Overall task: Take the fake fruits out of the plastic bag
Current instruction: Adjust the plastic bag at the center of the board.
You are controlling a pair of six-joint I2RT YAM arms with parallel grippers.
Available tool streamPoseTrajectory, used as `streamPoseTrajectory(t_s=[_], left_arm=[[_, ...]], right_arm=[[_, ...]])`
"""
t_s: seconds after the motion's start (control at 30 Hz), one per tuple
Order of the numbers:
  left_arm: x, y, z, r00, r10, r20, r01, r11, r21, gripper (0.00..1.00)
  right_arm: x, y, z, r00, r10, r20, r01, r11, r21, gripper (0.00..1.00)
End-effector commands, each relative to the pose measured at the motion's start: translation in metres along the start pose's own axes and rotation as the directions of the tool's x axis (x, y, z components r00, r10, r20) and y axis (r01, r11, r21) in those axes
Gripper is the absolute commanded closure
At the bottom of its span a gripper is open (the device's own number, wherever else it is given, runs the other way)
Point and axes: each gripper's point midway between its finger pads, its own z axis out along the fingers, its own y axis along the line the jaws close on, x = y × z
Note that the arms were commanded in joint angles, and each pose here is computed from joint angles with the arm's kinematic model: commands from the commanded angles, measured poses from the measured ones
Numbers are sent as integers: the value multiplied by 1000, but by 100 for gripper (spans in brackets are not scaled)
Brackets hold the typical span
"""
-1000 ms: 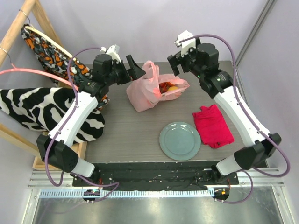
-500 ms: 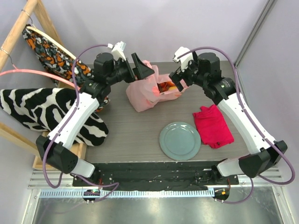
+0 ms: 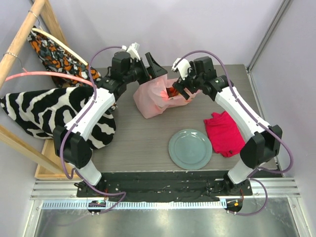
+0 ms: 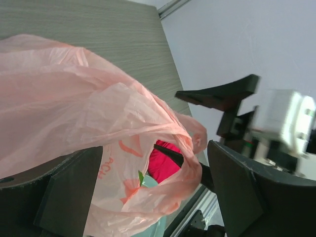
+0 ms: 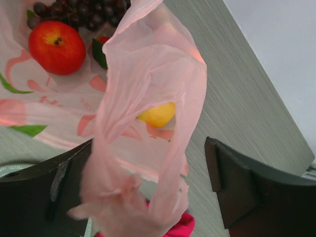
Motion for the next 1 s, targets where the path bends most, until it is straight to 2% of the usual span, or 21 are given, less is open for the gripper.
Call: streamPoseTrajectory(t_s=[0.0,0.03,0.07,0.1,0.17,0.2,0.23,0.33,0.37,0.43,0.5,0.63,0.67,0.73,0.77,0.8,0.83,0.87,0.9,0.93,0.97], left_arm=[[-31,-36,-4,994,50,97,-59,993,98,16],[-33,-39,-4,993,66,102,-77,991,110,32],[-35,-43,-4,991,82,103,-94,988,122,40],[-37,-46,-3,989,106,107,-121,983,137,47],[-42,-63,-8,983,138,122,-159,970,181,82],[-40,-66,-10,975,183,122,-203,963,175,95],[-30,-75,-10,970,216,113,-234,956,178,100],[14,-95,-20,950,307,53,-311,926,213,100],[40,-80,-15,953,304,-2,-297,933,205,100],[69,-80,-21,934,355,-41,-338,914,225,100],[95,-47,-17,913,398,-94,-383,912,146,100],[100,-13,-4,889,440,-129,-441,897,19,100],[91,-13,-1,877,466,-119,-469,883,2,100],[45,-47,6,857,516,-7,-516,857,-7,100],[42,-42,22,841,541,-20,-542,840,-22,100],[1,-75,22,816,572,87,-572,820,-28,100],[-14,-81,27,797,592,115,-591,805,-48,100],[-9,-58,52,791,610,48,-604,791,-94,100],[-32,-64,53,730,679,78,-667,733,-133,100],[-70,-74,44,686,712,151,-674,700,-238,100],[-88,-75,47,643,741,192,-685,669,-288,100]], right_arm=[[-17,-25,-4,999,24,33,-25,998,49,25],[-17,-27,-3,999,38,31,-40,998,50,33],[-19,-29,0,998,61,33,-62,997,42,40],[-17,-34,1,996,81,30,-82,995,49,55],[-19,-45,4,992,123,36,-125,990,63,73],[-20,-52,3,989,141,42,-144,987,75,78],[-15,-62,4,985,170,39,-173,981,93,83],[-16,-84,6,963,262,67,-268,957,113,94],[-19,-90,4,959,272,80,-280,952,121,99],[-18,-93,6,954,287,82,-295,948,121,99],[-21,-94,6,952,292,89,-302,946,119,99],[-22,-108,6,924,363,121,-379,914,147,99],[-27,-123,2,913,377,158,-402,898,178,99],[-23,-140,17,881,437,181,-467,862,197,99],[-39,-160,13,869,431,243,-482,849,215,99],[-38,-177,13,853,448,269,-509,828,234,99],[-41,-193,14,837,457,300,-531,810,248,99],[-53,-216,21,802,469,369,-571,784,244,99],[-54,-238,15,778,470,416,-597,759,259,99],[-58,-253,16,757,468,456,-616,744,259,99],[-78,-273,6,704,448,551,-648,722,242,99]])
